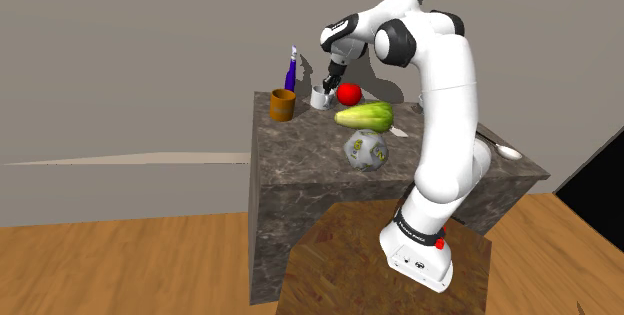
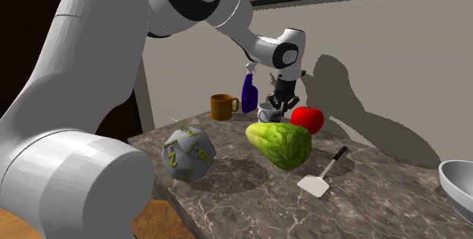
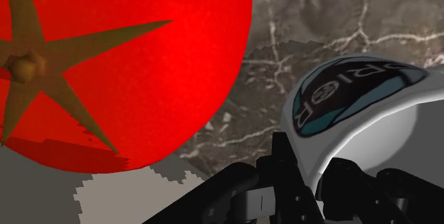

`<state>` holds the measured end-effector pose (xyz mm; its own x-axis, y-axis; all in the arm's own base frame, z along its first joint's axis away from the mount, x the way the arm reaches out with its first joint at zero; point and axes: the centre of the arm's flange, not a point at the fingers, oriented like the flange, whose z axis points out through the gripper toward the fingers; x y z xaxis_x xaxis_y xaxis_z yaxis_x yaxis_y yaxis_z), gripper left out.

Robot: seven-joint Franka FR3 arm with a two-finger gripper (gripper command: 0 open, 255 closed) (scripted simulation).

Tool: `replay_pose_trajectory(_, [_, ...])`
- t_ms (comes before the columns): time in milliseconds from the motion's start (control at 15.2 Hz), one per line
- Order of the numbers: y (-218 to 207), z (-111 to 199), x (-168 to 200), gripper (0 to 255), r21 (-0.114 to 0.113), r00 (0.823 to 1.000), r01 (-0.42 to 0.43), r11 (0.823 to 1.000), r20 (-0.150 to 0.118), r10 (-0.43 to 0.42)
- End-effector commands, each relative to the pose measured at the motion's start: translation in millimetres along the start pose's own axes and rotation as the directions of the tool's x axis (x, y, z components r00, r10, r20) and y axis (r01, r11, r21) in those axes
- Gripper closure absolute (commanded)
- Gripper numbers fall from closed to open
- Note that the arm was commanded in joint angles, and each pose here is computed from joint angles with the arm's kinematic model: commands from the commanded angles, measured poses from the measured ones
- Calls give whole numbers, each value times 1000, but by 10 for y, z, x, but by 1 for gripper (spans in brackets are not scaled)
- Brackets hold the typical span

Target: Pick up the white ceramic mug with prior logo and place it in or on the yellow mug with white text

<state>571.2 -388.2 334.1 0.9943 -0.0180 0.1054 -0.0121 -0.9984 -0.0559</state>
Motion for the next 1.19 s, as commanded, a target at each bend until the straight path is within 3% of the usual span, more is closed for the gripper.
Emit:
replay_pose_trajectory(0, [0,1,0,255,0,1000,0,1000,0,0])
replay_pose_trajectory(330, [0,1,0,255,0,1000,0,1000,0,0])
replay_pose_trajectory(1122, [-36,-628,67,255,0,1000,0,1000,0,0])
